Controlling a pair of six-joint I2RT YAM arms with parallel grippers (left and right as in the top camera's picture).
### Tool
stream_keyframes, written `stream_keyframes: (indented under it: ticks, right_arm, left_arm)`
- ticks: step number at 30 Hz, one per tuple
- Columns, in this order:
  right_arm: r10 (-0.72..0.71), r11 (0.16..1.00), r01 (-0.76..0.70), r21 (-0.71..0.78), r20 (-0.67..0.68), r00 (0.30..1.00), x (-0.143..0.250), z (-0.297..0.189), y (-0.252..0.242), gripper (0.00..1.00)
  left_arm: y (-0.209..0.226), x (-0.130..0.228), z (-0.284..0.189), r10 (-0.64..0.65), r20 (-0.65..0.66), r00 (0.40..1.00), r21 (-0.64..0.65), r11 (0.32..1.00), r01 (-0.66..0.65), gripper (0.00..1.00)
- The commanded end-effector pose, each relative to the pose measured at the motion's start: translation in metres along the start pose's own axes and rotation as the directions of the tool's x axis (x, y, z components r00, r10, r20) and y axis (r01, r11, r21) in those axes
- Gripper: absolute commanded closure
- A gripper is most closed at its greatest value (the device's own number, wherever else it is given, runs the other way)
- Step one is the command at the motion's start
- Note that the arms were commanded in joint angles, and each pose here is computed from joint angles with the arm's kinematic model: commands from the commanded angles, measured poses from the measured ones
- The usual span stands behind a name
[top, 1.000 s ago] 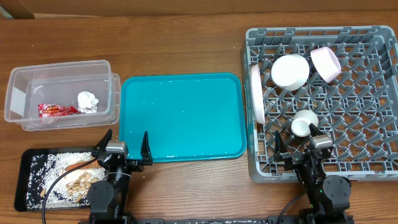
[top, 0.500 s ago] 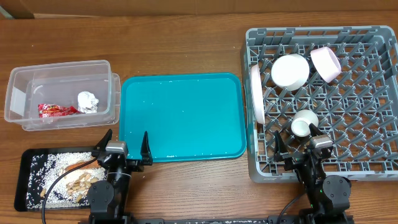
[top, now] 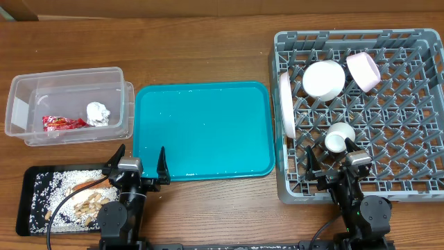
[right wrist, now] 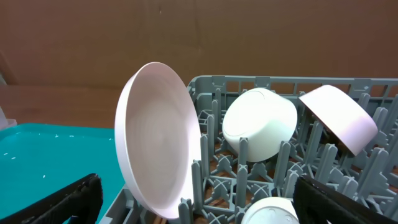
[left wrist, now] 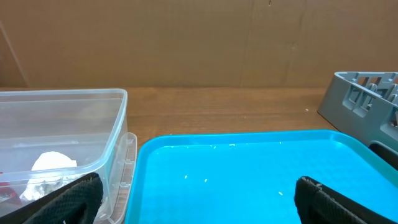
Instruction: Sort waste into correct bins and load items into the dishwasher
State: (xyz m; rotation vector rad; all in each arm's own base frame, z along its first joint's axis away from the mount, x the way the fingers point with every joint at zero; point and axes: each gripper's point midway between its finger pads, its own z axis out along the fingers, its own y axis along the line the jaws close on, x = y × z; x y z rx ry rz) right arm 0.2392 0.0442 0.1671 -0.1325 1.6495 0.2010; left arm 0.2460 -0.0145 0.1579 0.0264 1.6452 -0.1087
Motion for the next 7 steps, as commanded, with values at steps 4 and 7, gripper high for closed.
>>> stream_keyframes:
  ticks: [4, 7]
  right_arm:
    - [-0.006, 1.000, 0.006, -0.010, 0.011, 1.000, -0.0014, -0.0003, 0.0021, 0.00]
    - [-0.006, 1.000, 0.006, -0.010, 0.011, 1.000, -0.0014, -0.0003, 0.0020, 0.00]
  left_arm:
    - [0.0009, 0.0003, -0.0004, 0.020, 0.004, 1.000, -0.008, 1.000, -0.020, 0.00]
    - [0.0009, 0.0003, -0.0004, 0.020, 0.004, 1.000, -0.008, 1.000, -0.020, 0.00]
